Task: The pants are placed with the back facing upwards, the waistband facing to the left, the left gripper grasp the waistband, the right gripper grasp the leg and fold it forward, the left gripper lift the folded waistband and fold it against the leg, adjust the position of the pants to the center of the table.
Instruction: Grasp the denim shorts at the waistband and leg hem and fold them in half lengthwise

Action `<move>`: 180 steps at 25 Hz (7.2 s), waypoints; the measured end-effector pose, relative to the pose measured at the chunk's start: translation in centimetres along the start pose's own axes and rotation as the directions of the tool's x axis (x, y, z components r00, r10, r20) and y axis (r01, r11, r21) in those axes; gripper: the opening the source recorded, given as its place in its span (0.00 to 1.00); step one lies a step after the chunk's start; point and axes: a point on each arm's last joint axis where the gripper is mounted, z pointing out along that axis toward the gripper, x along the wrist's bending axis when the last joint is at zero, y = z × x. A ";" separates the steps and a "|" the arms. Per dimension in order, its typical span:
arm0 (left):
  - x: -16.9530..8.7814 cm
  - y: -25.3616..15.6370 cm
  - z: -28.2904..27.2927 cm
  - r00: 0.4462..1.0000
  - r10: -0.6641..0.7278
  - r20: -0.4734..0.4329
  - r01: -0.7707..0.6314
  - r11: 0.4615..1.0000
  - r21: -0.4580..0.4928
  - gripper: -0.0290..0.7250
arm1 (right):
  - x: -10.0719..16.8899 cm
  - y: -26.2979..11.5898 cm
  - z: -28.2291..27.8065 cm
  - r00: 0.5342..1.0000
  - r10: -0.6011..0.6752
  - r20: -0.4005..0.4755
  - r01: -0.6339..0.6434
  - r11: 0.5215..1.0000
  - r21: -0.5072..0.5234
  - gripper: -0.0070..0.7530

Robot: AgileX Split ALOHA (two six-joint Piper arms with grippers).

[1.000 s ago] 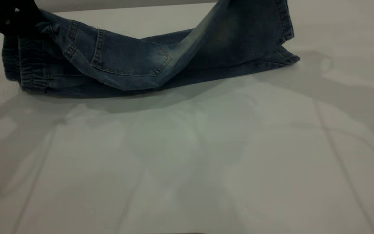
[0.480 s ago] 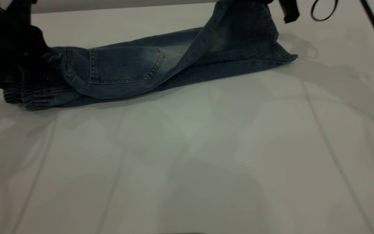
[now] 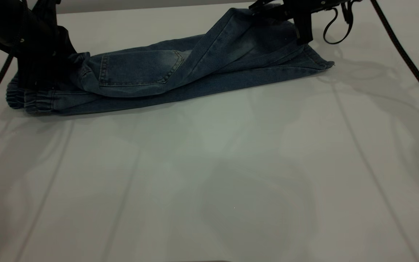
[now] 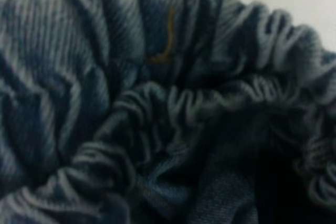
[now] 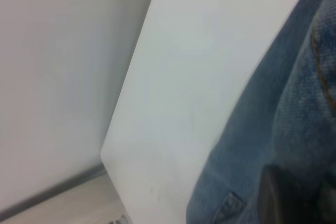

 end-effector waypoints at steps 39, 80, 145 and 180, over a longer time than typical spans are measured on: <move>-1.8 2.9 0.1 0.998 -0.035 0.053 0.037 0.999 -0.030 0.49 | -1.0 -7.4 2.5 0.878 -0.473 -0.076 0.449 0.756 0.476 0.54; -3.8 2.6 -1.9 0.875 0.467 0.127 -0.467 0.883 -0.032 0.74 | -1.5 -11.8 4.2 0.824 -0.559 -0.088 0.513 0.672 0.535 0.54; -3.7 4.5 -2.2 0.745 0.652 0.141 -0.651 0.757 -0.059 0.68 | 5.2 -15.7 8.3 0.543 -0.823 -0.167 0.840 0.529 0.121 0.54; -4.5 4.3 -3.2 0.691 0.696 0.194 -0.698 0.713 -0.068 0.68 | 4.7 -15.1 10.6 0.457 -0.889 -0.028 0.886 0.452 0.100 0.54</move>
